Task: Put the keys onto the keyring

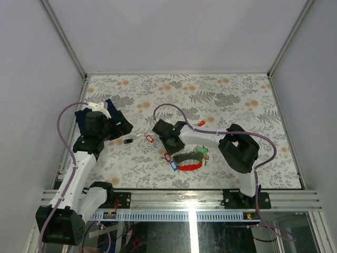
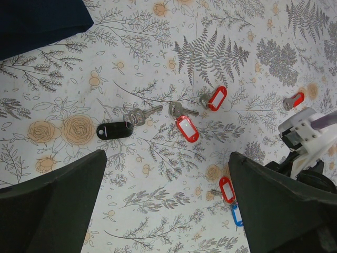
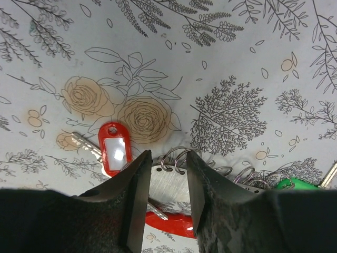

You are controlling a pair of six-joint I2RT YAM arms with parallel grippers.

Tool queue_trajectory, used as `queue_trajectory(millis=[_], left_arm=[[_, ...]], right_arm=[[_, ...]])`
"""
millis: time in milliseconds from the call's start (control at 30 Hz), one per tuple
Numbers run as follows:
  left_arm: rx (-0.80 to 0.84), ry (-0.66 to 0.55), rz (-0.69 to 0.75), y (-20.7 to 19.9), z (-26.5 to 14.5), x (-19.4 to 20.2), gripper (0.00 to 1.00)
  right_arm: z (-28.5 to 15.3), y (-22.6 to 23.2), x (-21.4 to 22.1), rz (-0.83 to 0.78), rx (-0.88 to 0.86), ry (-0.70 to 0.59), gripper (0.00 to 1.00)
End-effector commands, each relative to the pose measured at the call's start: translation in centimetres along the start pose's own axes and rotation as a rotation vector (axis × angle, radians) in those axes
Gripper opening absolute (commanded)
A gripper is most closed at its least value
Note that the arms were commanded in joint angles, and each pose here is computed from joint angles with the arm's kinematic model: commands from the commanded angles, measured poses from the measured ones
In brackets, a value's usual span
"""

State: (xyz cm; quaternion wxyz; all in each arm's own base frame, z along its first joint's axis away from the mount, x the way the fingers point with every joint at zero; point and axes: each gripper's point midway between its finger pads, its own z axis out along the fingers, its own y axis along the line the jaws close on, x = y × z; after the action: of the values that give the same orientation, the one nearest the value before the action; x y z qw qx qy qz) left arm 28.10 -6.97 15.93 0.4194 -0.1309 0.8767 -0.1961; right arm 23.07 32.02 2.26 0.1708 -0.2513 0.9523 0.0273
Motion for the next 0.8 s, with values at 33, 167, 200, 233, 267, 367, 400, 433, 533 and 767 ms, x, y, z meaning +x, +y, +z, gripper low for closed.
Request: queue_trajectory(millis=[33, 167, 200, 233, 267, 367, 400, 433, 533, 767], left_arm=[[0.042, -0.029, 0.017, -0.8, 0.0, -0.5, 1.0], [0.042, -0.031, 0.016, -0.8, 0.0, -0.5, 1.0], [0.044, -0.031, 0.016, -0.9, -0.1, -0.6, 1.0], [0.042, -0.031, 0.016, -0.8, -0.1, -0.5, 1.0], [0.042, -0.032, 0.016, -0.8, -0.1, -0.6, 1.0], [0.041, -0.031, 0.017, -0.8, -0.1, -0.5, 1.0], [0.042, -0.03, 0.016, -0.8, 0.0, -0.5, 1.0], [0.042, -0.031, 0.016, -0.8, -0.1, -0.6, 1.0], [0.04, -0.031, 0.018, -0.8, 0.0, -0.5, 1.0], [0.049, -0.054, 0.032, -1.1, -0.5, -1.0, 1.0]], right_arm=[[-0.2, 0.2, -0.4, -0.005, 0.039, -0.003, 0.39], [0.2, 0.3, 0.1, -0.015, 0.036, 0.022, 0.38], [0.3, 0.3, 0.2, -0.018, 0.041, 0.03, 0.37], [0.4, 0.2, 0.3, -0.018, 0.047, 0.034, 0.35], [0.4, 0.1, 0.4, -0.019, 0.052, 0.036, 0.33], [0.2, -0.3, 0.3, -0.016, 0.067, 0.033, 0.26], [0.1, -0.3, 0.3, -0.017, 0.07, 0.029, 0.23], [0.0, -0.4, 0.2, -0.017, 0.072, 0.026, 0.2], [-0.4, -0.6, -0.1, -0.014, 0.079, 0.007, 0.1], [-3.4, -1.0, -2.2, -0.018, 0.052, -0.124, 0.0]])
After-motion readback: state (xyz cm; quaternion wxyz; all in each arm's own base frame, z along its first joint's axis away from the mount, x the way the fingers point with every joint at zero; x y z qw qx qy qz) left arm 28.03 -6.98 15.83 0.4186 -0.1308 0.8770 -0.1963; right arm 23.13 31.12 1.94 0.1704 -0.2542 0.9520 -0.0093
